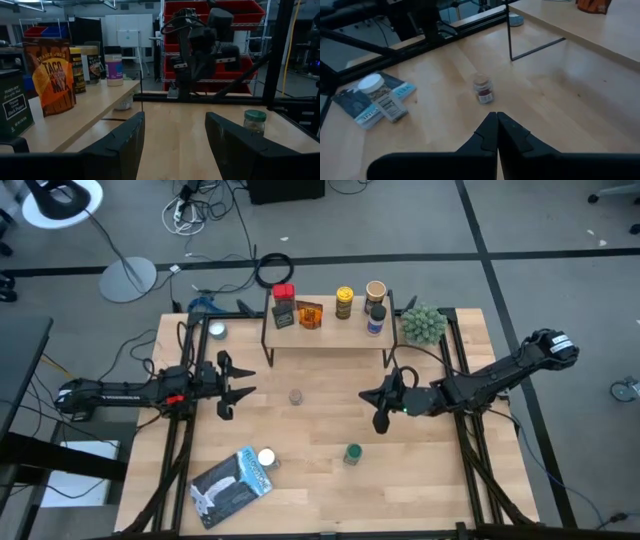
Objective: Shelf spices
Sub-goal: Put the brown seasoning on the shelf
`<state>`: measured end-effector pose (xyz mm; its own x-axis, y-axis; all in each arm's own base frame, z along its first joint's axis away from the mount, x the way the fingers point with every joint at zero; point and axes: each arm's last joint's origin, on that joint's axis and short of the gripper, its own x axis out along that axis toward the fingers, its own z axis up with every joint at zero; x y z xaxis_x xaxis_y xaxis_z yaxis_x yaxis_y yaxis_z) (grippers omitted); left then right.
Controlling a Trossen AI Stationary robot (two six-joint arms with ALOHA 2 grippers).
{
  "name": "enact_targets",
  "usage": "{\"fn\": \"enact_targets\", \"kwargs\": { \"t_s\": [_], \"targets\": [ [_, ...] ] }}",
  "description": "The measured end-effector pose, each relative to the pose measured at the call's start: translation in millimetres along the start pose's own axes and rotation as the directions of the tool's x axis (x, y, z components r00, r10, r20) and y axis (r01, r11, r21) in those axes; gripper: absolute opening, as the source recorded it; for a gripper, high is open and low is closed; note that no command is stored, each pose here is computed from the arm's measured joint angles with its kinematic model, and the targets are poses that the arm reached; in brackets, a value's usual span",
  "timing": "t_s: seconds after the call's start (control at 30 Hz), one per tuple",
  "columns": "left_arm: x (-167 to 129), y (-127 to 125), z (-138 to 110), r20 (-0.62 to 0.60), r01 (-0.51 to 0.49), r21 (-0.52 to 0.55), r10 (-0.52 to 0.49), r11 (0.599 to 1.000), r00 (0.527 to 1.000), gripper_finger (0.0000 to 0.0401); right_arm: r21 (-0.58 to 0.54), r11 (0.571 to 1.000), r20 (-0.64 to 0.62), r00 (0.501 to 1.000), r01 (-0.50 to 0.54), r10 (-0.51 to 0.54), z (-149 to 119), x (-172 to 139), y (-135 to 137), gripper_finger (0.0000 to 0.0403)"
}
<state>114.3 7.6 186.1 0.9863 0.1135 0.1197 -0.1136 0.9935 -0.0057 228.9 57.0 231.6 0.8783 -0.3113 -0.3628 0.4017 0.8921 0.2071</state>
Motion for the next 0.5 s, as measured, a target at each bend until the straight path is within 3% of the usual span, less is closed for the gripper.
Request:
{"fn": "enact_targets", "kwargs": {
  "t_s": [0.5],
  "targets": [
    [0.0,0.0,0.7,0.007,0.000,-0.003,0.000,1.000,1.000,0.0214,-0.020,0.999,-0.084,0.995,0.048,-0.049,-4.2,-5.4,4.2,0.0001]
  ]
}}
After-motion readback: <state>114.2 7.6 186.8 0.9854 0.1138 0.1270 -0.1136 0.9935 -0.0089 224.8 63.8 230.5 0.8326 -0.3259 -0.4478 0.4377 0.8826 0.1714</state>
